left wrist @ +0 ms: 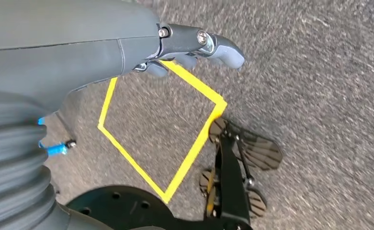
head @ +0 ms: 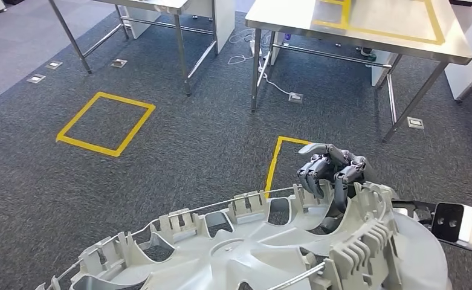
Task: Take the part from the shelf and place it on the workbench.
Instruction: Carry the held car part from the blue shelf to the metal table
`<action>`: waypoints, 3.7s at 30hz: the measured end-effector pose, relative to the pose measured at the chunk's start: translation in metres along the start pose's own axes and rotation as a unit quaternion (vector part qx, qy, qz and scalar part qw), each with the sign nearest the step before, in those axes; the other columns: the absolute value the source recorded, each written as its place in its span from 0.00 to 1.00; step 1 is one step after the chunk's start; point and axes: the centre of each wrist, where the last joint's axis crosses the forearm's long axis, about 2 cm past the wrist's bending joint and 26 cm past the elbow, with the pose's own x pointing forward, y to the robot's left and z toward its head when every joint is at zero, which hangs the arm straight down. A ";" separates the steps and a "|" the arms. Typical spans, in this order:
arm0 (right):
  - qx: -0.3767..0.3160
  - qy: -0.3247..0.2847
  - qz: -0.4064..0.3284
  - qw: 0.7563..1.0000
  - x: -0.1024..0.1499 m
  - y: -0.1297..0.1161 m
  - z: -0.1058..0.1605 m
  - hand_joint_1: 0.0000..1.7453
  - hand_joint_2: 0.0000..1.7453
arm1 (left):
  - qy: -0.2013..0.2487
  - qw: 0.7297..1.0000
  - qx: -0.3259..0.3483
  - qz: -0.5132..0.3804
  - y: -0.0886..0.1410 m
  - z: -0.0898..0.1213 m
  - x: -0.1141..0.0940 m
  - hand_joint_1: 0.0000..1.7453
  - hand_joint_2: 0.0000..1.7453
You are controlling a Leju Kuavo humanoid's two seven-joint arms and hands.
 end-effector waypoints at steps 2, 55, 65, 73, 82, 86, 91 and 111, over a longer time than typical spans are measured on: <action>-0.001 0.003 0.003 1.000 0.001 0.000 0.004 1.00 1.00 | -0.001 1.000 0.003 -0.001 0.001 0.000 0.000 0.00 1.00; -0.015 0.012 0.032 0.999 -0.010 0.020 0.007 1.00 1.00 | -0.037 0.999 -0.014 0.001 0.010 -0.001 -0.004 0.00 1.00; -0.011 0.006 0.032 0.999 -0.010 0.018 0.001 1.00 1.00 | -0.038 0.999 -0.014 -0.001 0.011 -0.001 -0.003 0.00 1.00; -0.007 0.005 0.028 1.000 -0.013 0.019 0.000 1.00 1.00 | -0.038 0.999 -0.013 0.000 0.011 -0.001 -0.003 0.00 1.00; -0.007 -0.003 0.024 1.000 -0.015 0.019 -0.004 1.00 1.00 | -0.039 0.999 -0.014 -0.002 0.011 -0.001 -0.001 0.00 1.00; -0.008 -0.001 0.022 1.000 -0.017 0.020 -0.005 1.00 1.00 | -0.038 0.999 -0.012 -0.004 0.013 -0.001 -0.004 0.00 1.00; -0.008 -0.003 0.023 1.000 -0.018 0.020 -0.008 1.00 1.00 | -0.038 0.999 -0.011 -0.005 0.013 -0.001 -0.003 0.00 1.00; -0.011 -0.003 0.026 1.000 -0.018 0.019 -0.011 1.00 1.00 | -0.040 0.999 -0.013 -0.012 0.012 -0.001 0.000 0.00 1.00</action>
